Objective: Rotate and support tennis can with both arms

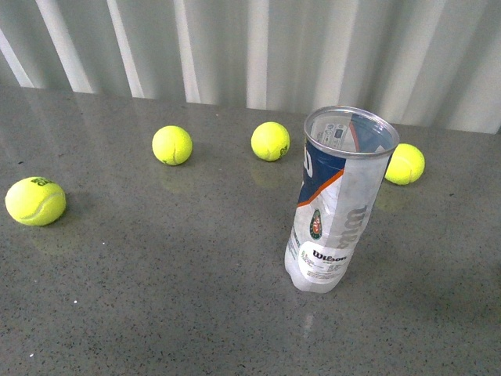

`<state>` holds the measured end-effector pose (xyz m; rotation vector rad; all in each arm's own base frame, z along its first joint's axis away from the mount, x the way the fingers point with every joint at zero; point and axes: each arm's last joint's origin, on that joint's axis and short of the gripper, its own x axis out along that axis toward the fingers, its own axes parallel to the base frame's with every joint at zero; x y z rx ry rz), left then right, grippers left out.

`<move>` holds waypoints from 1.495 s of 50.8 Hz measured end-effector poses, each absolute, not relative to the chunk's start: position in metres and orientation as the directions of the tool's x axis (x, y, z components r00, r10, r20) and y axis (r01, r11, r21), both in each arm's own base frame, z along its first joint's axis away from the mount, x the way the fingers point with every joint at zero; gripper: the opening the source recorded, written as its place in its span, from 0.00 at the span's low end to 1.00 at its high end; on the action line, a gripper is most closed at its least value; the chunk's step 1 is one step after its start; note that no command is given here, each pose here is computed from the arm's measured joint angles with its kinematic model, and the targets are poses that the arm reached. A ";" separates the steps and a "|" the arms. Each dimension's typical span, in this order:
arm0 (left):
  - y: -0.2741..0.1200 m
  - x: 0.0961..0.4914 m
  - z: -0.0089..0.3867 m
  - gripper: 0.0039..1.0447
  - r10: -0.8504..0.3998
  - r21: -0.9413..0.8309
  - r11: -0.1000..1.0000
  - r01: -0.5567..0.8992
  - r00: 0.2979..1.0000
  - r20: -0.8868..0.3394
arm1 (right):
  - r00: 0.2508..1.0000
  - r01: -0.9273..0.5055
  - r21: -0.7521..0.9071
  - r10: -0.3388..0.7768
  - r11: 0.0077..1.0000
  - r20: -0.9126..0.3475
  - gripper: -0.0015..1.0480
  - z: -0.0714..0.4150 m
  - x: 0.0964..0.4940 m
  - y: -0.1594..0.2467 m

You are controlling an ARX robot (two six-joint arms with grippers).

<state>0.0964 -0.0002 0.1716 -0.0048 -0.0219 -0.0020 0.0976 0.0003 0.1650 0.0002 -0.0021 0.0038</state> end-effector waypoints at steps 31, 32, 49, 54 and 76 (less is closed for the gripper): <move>0.000 0.096 0.172 0.94 -0.002 -0.004 1.000 0.002 1.000 0.022 | 1.000 -0.004 0.000 0.004 1.000 0.002 0.93 0.165 0.098 0.000; 0.000 0.096 0.172 0.93 -0.002 -0.005 1.000 0.002 1.000 0.021 | 1.000 -0.004 0.000 0.004 1.000 0.002 0.93 0.165 0.098 0.000; 0.000 0.096 0.172 0.94 -0.002 -0.004 1.000 0.002 1.000 0.021 | 1.000 -0.004 0.000 0.004 1.000 0.002 0.93 0.165 0.098 0.000; 0.000 0.096 0.172 0.94 -0.002 -0.004 1.000 0.002 1.000 0.021 | 1.000 -0.004 0.000 0.004 1.000 0.002 0.93 0.165 0.098 0.000; 0.000 0.096 0.172 0.94 -0.002 -0.004 1.000 0.002 1.000 0.021 | 1.000 -0.004 0.000 0.004 1.000 0.002 0.93 0.165 0.098 0.000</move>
